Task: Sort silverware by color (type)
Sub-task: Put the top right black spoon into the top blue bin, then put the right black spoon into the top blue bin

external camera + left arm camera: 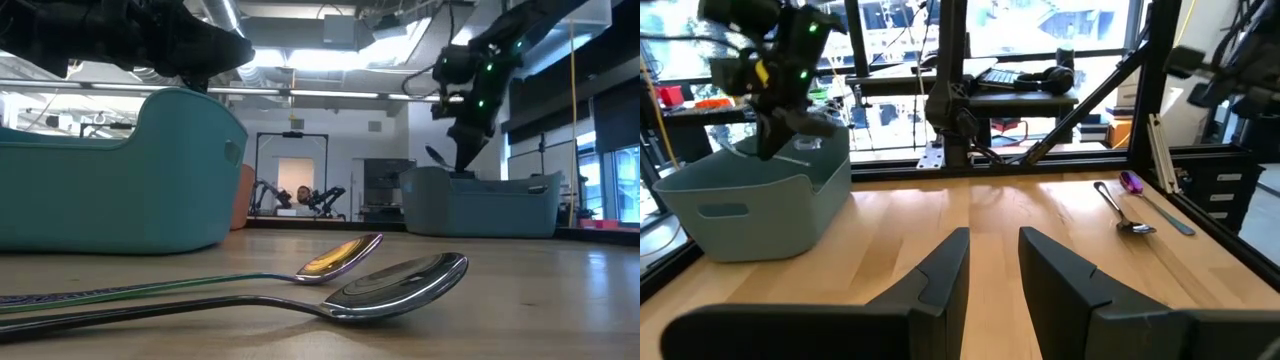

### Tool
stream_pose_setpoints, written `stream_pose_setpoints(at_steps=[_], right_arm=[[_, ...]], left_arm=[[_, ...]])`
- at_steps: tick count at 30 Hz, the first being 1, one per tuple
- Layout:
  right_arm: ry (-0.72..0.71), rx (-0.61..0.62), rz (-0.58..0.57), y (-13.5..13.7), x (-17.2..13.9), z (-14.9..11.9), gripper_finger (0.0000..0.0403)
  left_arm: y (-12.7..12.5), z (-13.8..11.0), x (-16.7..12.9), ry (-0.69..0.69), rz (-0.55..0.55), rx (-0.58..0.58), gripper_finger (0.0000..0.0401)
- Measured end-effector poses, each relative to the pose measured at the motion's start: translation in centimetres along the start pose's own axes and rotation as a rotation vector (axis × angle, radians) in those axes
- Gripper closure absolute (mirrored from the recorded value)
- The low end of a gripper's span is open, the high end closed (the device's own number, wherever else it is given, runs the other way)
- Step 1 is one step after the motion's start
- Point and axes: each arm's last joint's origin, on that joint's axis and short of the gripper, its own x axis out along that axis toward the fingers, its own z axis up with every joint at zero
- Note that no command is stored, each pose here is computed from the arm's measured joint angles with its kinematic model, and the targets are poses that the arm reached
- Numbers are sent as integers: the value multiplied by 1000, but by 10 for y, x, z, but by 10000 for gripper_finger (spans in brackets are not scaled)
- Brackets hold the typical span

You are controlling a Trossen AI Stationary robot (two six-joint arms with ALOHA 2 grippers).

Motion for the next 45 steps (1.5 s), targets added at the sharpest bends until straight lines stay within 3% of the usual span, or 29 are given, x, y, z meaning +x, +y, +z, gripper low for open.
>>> stream_pose_setpoints(at_steps=[15,24,29,33,37,45], right_arm=[[168,-8,96,6,60,-3,402],[203,24,102,9,71,-5,401],[209,33,54,7,69,-5,360],[195,19,8,7,51,-1,304],[124,-2,3,14,9,10,260],[-27,-87,216,74,-69,2,236]], left_arm=[[0,0,0,0,0,0,316],[0,0,0,0,0,0,316],[0,0,0,1,0,0,316],[0,0,0,1,-1,-2,316],[0,0,0,1,0,-18,316],[0,0,0,1,-3,-19,316]])
